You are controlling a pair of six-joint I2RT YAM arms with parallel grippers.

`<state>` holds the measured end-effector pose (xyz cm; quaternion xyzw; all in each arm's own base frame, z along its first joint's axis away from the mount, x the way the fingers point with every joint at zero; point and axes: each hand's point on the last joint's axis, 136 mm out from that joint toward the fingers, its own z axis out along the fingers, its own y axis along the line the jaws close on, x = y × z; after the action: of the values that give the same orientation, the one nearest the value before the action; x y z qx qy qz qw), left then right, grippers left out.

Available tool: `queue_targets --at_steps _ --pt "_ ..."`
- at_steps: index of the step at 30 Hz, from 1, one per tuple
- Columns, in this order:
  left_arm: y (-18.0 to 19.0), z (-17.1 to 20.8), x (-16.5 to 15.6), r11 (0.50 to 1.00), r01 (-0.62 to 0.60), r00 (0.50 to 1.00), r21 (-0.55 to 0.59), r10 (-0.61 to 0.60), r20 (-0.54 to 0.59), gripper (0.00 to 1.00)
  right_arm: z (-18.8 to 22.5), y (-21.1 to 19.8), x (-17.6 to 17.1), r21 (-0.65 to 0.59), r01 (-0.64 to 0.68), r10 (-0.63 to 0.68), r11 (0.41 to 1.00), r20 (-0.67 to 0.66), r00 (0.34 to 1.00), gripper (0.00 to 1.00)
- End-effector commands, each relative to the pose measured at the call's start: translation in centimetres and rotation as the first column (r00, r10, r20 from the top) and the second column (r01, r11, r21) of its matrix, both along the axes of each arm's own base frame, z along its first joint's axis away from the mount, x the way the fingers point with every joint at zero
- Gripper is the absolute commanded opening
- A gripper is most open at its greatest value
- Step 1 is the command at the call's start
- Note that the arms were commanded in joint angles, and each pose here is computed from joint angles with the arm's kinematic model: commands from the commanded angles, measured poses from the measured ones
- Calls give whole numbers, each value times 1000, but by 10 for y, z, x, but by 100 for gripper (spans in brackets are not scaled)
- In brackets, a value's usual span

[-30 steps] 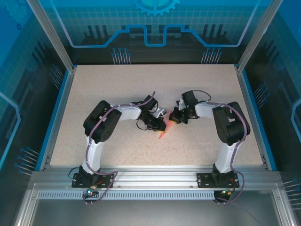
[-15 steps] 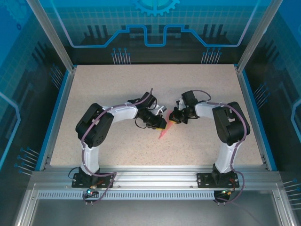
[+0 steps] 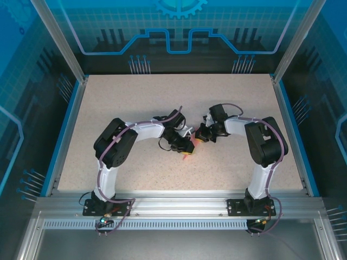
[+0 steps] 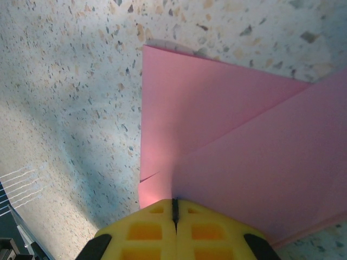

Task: Fold a paper plane with a square sheet of paper (fold left side to right side)
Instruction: Fold the wing for the fifth time at the center of the table.

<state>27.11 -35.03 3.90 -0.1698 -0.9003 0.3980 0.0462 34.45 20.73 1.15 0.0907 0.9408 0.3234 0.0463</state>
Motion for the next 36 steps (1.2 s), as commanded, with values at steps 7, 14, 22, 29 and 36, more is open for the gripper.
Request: queue_targets --at_steps 7,14,22,29,36 --pt "6 -14 -5 989 54 996 137 -63 61 18 -31 -18 -22 -123 -5 -8 992 -109 994 0" --pt "10 -17 -1 986 37 996 162 -49 74 18 -31 -21 -23 -142 -9 -7 990 -110 994 0" --pt "10 -19 -2 987 33 997 157 -44 68 18 -32 -21 -24 -145 -13 -4 989 -115 993 0" --pt "14 -27 -4 989 16 999 148 -21 36 18 -31 -21 -24 -144 -13 -4 990 -117 993 0" --pt "17 -32 -7 993 -2 1000 115 2 -4 17 -33 -23 -25 -147 -13 -5 989 -127 992 0"
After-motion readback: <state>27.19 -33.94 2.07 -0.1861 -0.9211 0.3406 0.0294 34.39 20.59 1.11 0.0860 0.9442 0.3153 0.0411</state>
